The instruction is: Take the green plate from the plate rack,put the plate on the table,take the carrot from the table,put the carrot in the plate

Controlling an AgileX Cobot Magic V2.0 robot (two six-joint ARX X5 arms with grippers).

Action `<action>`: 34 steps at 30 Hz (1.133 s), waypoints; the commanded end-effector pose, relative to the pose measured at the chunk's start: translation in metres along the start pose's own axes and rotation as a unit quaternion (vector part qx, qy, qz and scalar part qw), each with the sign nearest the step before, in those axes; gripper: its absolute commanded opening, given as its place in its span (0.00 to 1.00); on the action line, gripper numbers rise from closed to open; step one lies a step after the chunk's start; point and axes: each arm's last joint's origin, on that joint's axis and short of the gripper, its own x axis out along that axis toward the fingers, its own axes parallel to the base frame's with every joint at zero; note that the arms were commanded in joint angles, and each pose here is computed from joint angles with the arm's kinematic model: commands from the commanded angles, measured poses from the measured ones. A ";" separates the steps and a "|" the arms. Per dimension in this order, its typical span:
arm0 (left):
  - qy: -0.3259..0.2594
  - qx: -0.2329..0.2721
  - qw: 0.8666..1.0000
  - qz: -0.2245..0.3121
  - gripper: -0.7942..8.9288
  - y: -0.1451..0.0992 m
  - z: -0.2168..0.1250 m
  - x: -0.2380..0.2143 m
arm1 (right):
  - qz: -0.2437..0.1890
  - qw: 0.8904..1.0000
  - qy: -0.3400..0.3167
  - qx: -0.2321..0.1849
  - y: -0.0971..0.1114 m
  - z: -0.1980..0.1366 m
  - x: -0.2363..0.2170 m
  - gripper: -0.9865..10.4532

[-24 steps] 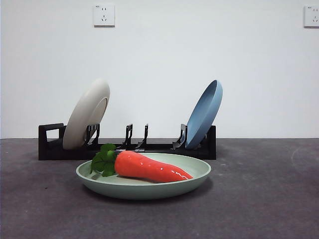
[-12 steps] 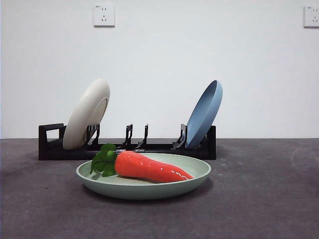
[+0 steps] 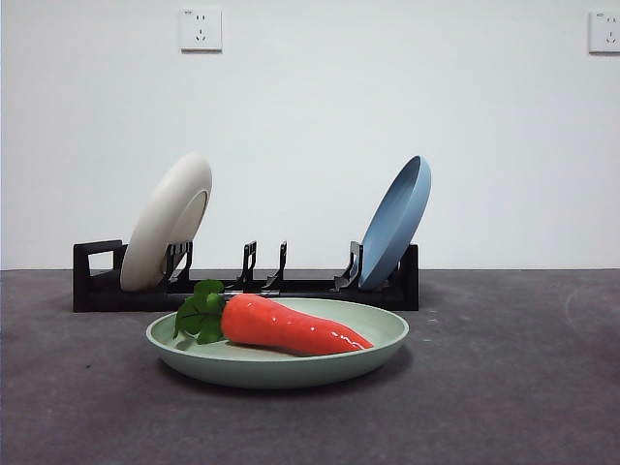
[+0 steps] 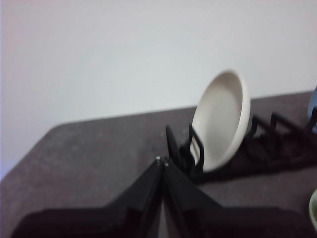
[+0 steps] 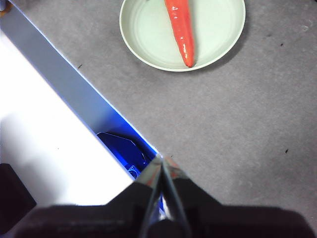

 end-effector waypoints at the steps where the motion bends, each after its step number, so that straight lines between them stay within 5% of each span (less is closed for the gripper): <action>1: 0.007 0.001 1.000 0.003 0.08 0.000 -0.017 0.001 | 0.000 1.000 -0.003 0.003 0.000 0.000 0.000 0.09; 13: 0.100 -0.028 0.995 0.011 0.08 -0.001 -0.056 -0.003 | 0.000 1.000 -0.003 0.003 0.000 0.000 0.000 0.09; 34: 0.096 -0.035 0.995 0.004 0.08 -0.001 -0.055 -0.003 | 0.000 1.000 -0.003 0.003 0.000 0.000 0.000 0.09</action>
